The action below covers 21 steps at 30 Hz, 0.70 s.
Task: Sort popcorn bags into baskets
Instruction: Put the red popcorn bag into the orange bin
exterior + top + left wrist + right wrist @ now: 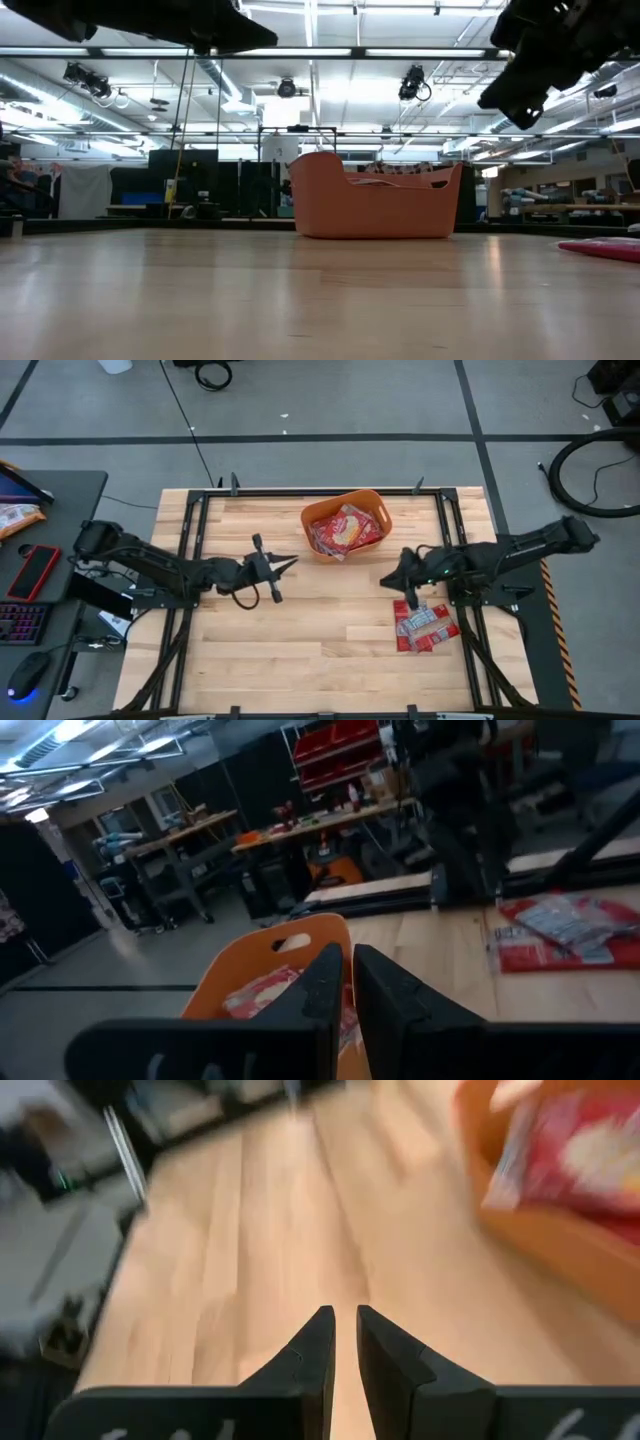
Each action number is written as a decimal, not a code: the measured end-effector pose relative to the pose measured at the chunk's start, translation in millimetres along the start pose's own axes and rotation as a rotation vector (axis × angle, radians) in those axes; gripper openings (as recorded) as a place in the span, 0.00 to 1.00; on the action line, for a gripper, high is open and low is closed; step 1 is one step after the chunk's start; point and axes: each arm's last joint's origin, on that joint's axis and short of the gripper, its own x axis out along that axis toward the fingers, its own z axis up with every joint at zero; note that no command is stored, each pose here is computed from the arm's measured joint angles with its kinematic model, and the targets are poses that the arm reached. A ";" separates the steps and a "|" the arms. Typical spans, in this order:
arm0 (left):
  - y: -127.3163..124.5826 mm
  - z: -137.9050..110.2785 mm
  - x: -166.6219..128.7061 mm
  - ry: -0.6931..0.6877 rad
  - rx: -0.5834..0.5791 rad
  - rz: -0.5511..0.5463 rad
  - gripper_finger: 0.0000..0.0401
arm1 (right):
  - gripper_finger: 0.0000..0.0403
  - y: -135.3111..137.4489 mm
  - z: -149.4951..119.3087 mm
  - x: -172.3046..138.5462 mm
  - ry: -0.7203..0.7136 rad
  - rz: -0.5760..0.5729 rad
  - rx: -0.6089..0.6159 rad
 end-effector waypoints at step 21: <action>0.9 -2.4 -26.9 -0.060 -0.060 0.001 0.08 | 0.13 87.1 -8.1 61.1 0.998 -0.174 -0.046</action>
